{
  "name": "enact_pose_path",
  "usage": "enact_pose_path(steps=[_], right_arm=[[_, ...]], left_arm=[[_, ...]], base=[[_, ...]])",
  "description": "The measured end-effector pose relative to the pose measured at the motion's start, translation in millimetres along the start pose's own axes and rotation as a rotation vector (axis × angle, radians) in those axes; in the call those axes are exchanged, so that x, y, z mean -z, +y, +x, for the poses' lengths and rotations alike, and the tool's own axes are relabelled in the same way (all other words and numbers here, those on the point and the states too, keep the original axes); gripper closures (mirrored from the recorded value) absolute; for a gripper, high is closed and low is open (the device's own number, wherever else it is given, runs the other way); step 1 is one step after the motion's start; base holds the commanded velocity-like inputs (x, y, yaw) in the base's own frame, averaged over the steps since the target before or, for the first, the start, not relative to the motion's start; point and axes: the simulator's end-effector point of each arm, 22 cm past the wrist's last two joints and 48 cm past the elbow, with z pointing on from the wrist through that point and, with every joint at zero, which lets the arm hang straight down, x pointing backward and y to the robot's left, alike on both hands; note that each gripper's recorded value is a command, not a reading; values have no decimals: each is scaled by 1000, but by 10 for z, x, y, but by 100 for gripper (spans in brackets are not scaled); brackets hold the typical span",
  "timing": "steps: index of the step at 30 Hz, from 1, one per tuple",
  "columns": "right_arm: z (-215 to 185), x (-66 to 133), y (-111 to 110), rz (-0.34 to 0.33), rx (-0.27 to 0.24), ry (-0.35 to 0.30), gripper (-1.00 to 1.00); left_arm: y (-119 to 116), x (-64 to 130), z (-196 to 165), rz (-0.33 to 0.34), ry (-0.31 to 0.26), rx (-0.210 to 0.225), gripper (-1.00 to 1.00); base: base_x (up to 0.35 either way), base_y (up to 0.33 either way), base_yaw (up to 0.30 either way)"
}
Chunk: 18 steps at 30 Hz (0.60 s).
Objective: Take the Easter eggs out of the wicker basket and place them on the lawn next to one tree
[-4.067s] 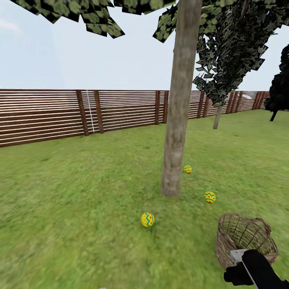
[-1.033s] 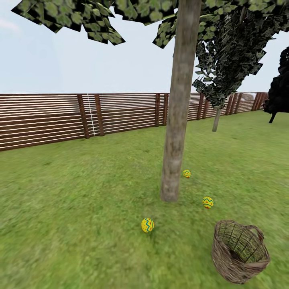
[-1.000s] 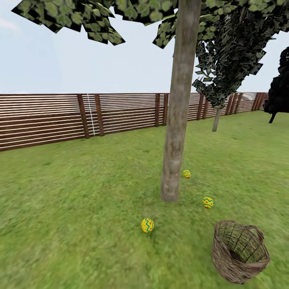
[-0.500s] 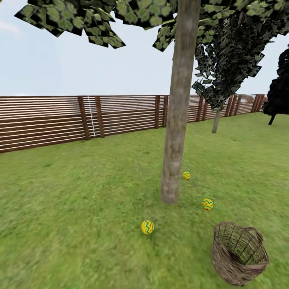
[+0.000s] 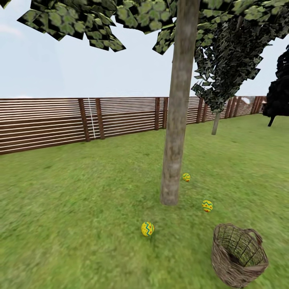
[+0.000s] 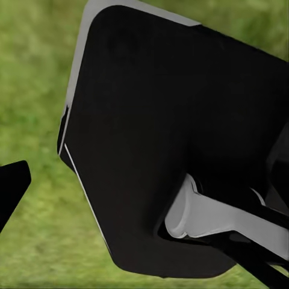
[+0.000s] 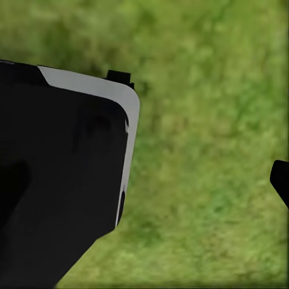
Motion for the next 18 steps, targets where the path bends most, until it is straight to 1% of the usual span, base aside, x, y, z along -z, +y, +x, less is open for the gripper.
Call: enact_pose_path(steps=[3, 5, 7, 12, 18], right_arm=[[10, 24, 17, 2, 1, -1, -100], [49, 35, 81, -6, 1, -1, -100], [88, 47, 112, -10, 1, 1, -100], [127, 82, 134, -13, 0, 3, -100], [265, 85, 229, -25, 3, 17, -100]], left_arm=[[-30, 13, 49, 4, 2, 0, -100], [-24, 7, 266, 4, 25, 2, -100], [-53, 8, 369, 8, 35, 2, -100], [-111, 27, 468, 16, 42, 0, -100], [-60, 37, 628, 11, 58, 2, -100]], base=[[0, 0, 0], [0, 0, 0], [0, 0, 0], [0, 0, 0], [0, 0, 0]])
